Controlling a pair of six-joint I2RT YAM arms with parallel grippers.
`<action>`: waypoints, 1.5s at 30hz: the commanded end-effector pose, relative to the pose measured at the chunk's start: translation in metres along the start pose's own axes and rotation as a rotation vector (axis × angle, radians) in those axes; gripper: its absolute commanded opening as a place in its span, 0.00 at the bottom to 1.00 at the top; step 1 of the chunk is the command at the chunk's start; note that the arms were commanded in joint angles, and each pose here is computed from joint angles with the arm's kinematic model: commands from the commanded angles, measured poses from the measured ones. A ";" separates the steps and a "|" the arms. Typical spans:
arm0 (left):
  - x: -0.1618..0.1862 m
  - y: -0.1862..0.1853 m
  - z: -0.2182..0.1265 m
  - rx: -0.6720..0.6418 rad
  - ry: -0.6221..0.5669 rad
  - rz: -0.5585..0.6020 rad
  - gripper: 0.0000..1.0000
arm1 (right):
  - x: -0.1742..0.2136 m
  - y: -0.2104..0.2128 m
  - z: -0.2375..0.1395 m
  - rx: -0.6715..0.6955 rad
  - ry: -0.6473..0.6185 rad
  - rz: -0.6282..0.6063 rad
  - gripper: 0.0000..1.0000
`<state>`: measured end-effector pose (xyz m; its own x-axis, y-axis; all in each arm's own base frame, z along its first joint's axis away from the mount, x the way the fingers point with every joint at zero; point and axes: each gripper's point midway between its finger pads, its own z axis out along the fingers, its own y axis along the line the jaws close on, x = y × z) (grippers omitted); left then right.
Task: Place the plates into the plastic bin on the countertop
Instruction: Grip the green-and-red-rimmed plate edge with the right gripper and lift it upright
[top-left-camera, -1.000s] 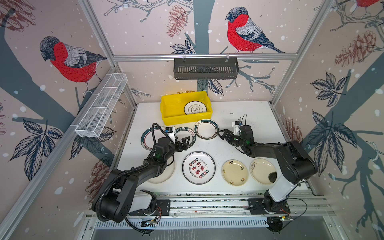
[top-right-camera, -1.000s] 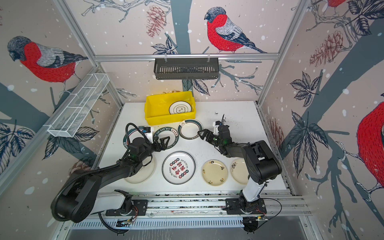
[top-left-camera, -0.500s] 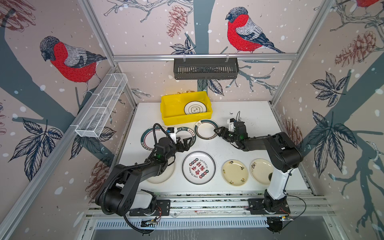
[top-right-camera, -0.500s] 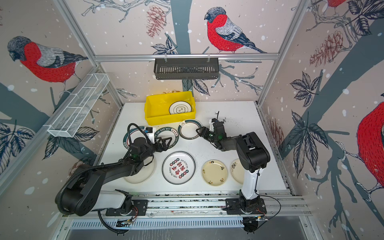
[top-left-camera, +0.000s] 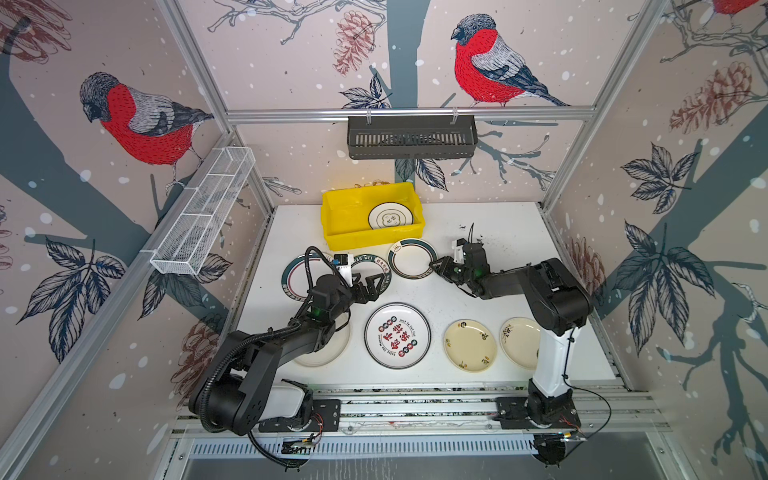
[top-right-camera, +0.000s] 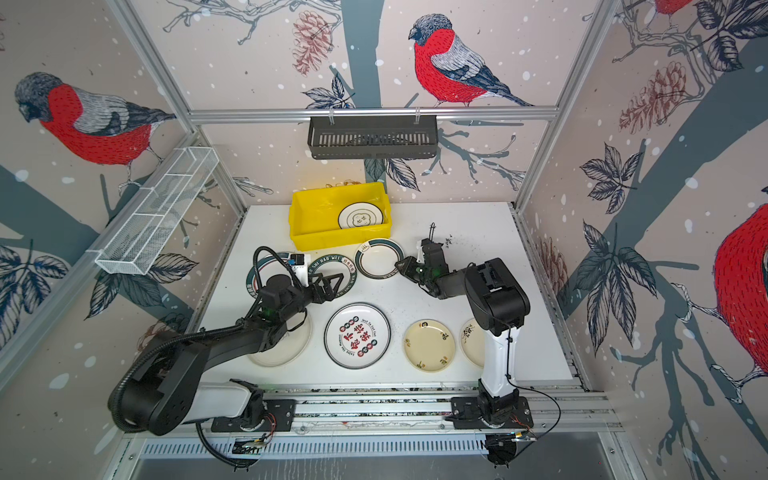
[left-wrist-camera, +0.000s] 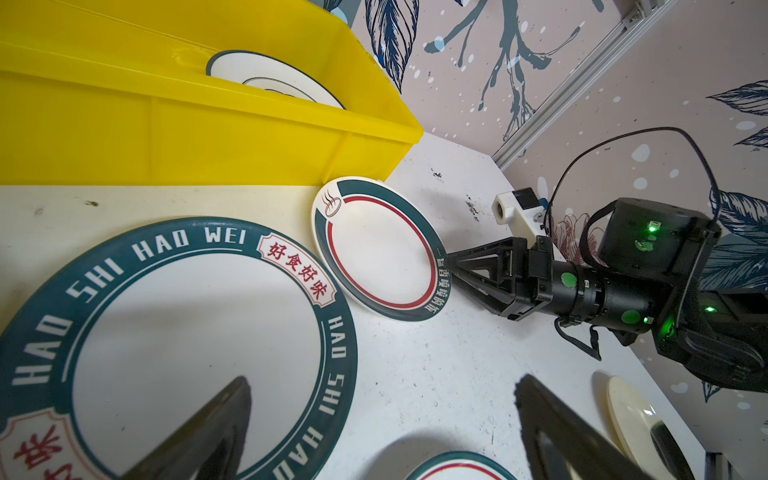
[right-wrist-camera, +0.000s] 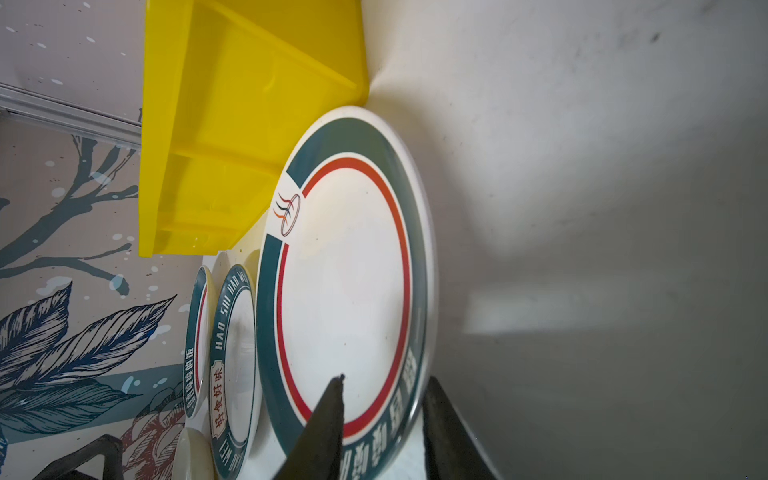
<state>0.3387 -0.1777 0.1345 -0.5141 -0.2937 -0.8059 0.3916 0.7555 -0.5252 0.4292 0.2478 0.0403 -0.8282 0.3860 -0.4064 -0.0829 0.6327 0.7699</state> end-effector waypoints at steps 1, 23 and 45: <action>-0.008 -0.006 0.001 0.023 -0.025 0.007 0.98 | -0.004 -0.003 0.002 0.014 -0.015 0.006 0.27; -0.004 -0.010 0.004 0.053 -0.005 -0.016 0.98 | -0.011 -0.005 -0.024 0.038 -0.085 0.007 0.02; 0.010 -0.015 0.018 0.106 0.070 -0.051 0.97 | 0.007 0.062 -0.091 -0.098 -0.137 -0.055 0.00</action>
<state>0.3401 -0.1956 0.1164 -0.6026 -0.2738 -0.7496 0.4004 0.7089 -0.5807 0.3721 0.2236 0.1133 -0.7525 0.4393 -0.4907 -0.1416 0.6196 0.7720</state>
